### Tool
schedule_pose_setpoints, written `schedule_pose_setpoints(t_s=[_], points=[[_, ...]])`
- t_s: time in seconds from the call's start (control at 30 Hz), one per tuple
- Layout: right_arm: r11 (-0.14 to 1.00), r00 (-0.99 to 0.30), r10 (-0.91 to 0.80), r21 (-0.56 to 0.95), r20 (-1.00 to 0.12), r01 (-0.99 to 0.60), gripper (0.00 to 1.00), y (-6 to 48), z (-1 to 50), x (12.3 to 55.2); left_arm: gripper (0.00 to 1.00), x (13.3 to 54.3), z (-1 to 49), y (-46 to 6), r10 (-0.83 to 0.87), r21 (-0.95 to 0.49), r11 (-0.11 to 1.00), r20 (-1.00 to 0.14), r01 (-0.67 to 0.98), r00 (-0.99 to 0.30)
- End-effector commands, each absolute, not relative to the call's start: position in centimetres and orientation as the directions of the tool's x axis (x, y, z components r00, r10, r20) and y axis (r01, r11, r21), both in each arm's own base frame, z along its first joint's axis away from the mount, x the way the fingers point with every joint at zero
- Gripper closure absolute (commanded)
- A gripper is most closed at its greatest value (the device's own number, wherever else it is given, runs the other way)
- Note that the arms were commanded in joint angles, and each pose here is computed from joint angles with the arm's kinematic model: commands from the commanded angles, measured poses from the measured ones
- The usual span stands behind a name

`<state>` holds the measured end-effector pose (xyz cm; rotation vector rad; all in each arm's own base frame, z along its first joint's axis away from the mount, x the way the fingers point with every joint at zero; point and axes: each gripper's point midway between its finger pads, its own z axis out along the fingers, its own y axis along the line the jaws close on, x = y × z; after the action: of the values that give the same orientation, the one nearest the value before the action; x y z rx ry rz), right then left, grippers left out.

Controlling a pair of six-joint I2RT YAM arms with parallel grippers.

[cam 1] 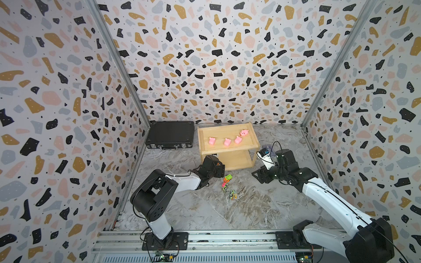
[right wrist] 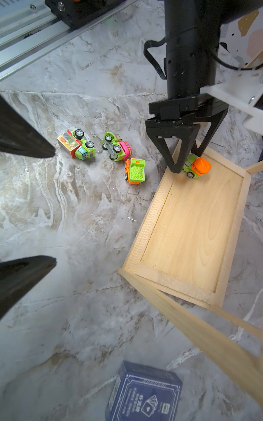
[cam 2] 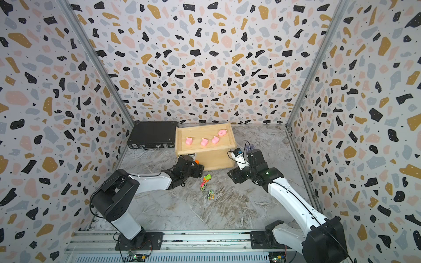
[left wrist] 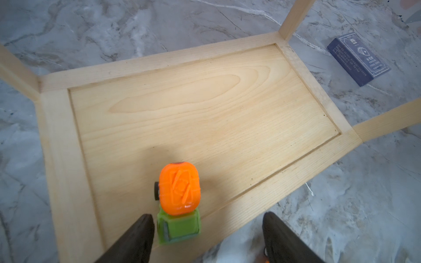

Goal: Organize plastic toys on shelves
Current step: Adjust the shelf at the center of the board.

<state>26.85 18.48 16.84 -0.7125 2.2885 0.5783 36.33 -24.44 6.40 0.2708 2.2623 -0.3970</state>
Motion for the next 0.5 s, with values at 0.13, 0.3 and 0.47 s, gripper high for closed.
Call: schedule_pose_setpoints(t_s=[0.13,0.3,0.47], points=[[0.751,-0.641,-0.318,0.226,-0.698,-0.62,0.28,18.6,16.7,26.8,0.21,36.5,9.2,-24.6,0.061,-0.168,0.922,-0.827,0.35,-0.559],[0.77,-0.647,-0.303,0.22,-0.7,-0.599,0.28,18.4,16.3,27.2,0.22,36.3,9.6,-25.4,0.09,-0.157,0.898,-0.849,0.412,-0.52],[0.808,-0.652,-0.281,0.193,-0.704,-0.557,0.28,17.9,16.0,28.5,0.22,36.1,10.1,-26.6,0.104,-0.17,0.862,-0.862,0.477,-0.496]])
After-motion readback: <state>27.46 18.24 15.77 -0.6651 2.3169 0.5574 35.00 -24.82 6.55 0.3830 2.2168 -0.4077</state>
